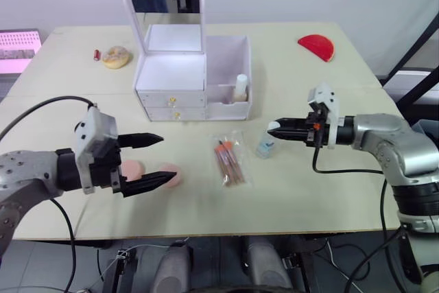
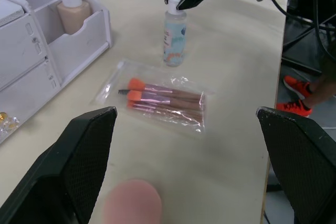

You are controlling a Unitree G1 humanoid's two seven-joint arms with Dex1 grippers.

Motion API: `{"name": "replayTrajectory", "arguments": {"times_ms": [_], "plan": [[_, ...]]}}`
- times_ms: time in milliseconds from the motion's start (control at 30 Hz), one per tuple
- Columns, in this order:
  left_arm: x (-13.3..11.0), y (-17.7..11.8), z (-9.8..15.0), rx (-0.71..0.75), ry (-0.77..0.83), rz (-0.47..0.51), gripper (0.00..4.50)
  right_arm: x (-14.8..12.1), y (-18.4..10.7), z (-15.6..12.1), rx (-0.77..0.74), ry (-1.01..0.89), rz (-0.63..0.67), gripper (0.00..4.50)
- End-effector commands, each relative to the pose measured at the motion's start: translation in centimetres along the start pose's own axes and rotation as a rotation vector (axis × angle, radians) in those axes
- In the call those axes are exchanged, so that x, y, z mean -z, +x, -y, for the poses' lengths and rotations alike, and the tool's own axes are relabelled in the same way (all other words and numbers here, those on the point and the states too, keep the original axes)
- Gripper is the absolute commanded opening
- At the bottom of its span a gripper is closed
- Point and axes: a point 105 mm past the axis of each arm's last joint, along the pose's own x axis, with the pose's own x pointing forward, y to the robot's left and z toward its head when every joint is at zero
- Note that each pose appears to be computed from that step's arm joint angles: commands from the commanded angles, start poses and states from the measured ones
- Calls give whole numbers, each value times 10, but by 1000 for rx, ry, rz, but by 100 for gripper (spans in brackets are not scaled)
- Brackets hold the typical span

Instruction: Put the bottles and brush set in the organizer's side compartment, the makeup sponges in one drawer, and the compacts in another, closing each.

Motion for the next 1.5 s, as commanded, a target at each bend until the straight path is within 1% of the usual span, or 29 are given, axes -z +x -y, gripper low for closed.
{"name": "replayTrajectory", "arguments": {"times_ms": [33, 67, 133, 267, 333, 400, 500, 633, 900, 1000, 1133, 1300, 1500], "plan": [[-5, -4, -4, -28, 28, 9, 450, -49, -3, -4, -19, -123, 91, 65], [-4, -6, -7, -42, 23, 8, 450, -64, -2, -5, -31, -149, 113, 65], [-2, -9, -11, -62, 18, 5, 450, -83, 0, -7, -49, -177, 142, 65], [1, -24, -30, -155, 9, 13, 450, -148, 17, -11, -107, -218, 272, 65], [0, -30, -36, -187, 14, 16, 450, -166, 27, -7, -107, -211, 306, 65], [-2, -34, -39, -209, 21, 26, 450, -174, 39, 0, -94, -229, 308, 65], [-6, -36, -40, -225, 31, 44, 450, -176, 52, 8, -89, -263, 292, 65], [-15, -37, -35, -241, 52, 71, 450, -165, 76, 20, -83, -307, 232, 65], [-36, -37, -24, -258, 83, 118, 450, -147, 96, 32, -76, -332, 169, 65], [-37, -37, -23, -262, 82, 118, 450, -144, 100, 35, -71, -326, 161, 65], [-37, -37, -23, -268, 82, 114, 450, -148, 100, 38, -65, -325, 166, 65], [-39, -38, -23, -269, 84, 114, 450, -145, 114, 32, -82, -341, 139, 65], [-39, -36, -23, -263, 83, 113, 450, -134, 132, 34, -45, -353, 71, 65]]}}
